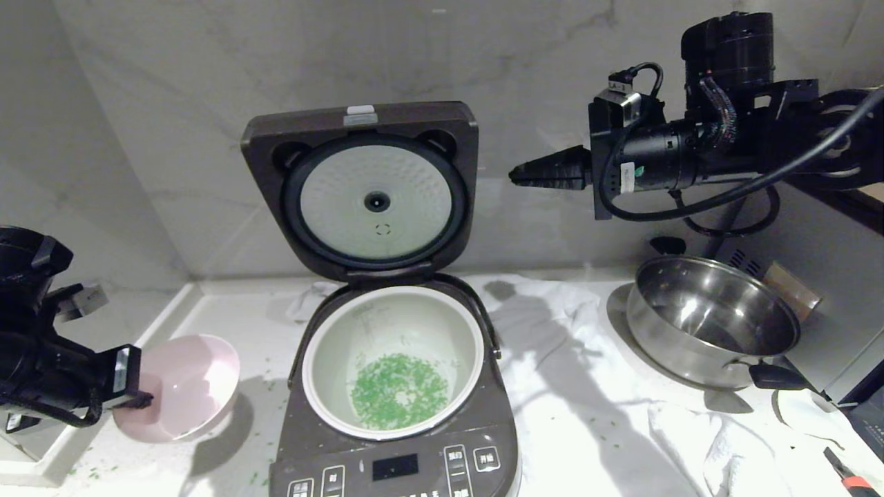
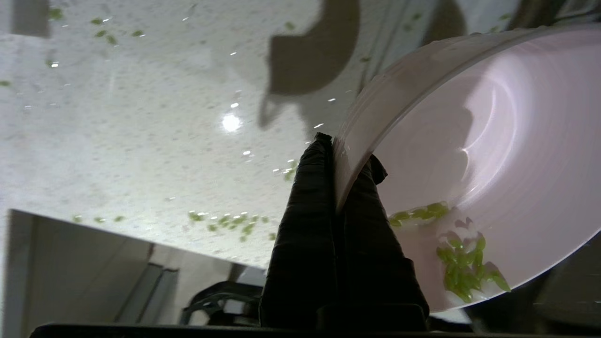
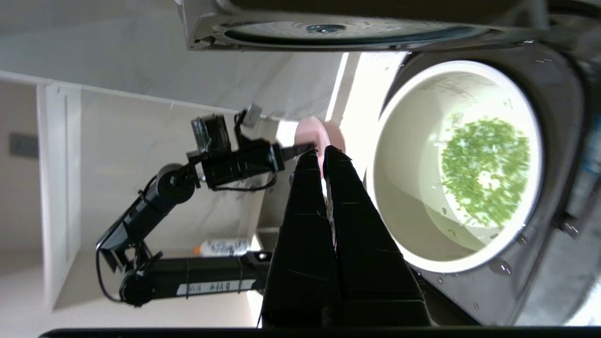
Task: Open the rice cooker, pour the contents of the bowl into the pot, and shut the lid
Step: Place the bowl on the table
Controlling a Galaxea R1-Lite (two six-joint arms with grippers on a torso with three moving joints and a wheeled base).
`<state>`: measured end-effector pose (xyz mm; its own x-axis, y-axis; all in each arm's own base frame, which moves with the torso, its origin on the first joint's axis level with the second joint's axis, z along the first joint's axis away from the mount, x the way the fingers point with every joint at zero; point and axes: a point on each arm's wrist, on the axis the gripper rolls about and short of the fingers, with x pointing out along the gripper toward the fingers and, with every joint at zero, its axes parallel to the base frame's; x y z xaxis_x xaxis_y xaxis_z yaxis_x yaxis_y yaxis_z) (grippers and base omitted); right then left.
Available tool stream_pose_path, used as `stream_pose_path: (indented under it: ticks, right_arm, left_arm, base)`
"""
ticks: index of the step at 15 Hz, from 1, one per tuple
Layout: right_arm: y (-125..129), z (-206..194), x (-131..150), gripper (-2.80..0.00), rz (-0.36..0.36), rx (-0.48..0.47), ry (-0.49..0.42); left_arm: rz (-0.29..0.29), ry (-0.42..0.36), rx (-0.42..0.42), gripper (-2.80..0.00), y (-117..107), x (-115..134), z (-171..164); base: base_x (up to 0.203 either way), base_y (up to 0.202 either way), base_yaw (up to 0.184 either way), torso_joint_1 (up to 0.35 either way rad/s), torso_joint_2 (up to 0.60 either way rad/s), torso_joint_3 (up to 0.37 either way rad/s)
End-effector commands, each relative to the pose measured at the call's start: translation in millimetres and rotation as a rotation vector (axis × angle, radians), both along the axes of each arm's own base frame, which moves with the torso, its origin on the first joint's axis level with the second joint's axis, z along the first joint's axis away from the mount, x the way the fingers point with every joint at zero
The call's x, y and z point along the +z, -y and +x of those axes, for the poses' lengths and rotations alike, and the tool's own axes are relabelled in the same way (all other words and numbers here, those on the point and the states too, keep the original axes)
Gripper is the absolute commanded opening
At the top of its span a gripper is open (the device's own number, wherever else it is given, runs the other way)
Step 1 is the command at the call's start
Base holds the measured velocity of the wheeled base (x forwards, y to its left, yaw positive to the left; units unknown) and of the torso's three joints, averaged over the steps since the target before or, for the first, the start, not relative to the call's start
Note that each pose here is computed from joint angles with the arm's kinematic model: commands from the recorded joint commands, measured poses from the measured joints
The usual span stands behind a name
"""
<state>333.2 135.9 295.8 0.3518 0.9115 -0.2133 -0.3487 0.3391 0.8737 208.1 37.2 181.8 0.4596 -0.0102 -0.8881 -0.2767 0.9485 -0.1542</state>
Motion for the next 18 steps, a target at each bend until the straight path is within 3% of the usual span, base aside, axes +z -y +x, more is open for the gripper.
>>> stream_pose_path:
  ticks: [1,8,13,18]
  right_arm:
    - [10,-29,13,-2.80,0.002,-0.023,0.023]
    - [37,-103,21,-2.80,0.008,-0.049,0.069]
    - [57,-158,10,-2.80,0.008,-0.054,0.075]
    - [75,-206,-16,-2.80,-0.012,-0.105,0.064]
  left_arm:
    - [0.052,-0.073,-0.040,-2.80,-22,-14,-8]
    - [0.034,-0.159,0.068,-2.80,-55,-33,-11]
    - [-0.017,-0.237,0.183,-2.80,-77,-53,-26]
    - [0.011,-0.209,0.204,-2.80,-87,-75,-38]
  base:
    - [0.000,0.000,0.000,0.000,0.00,0.000]
    - [0.000,0.000,0.000,0.000,0.00,0.000]
    - [0.000,0.000,0.000,0.000,0.00,0.000]
    - [0.000,0.000,0.000,0.000,0.00,0.000]
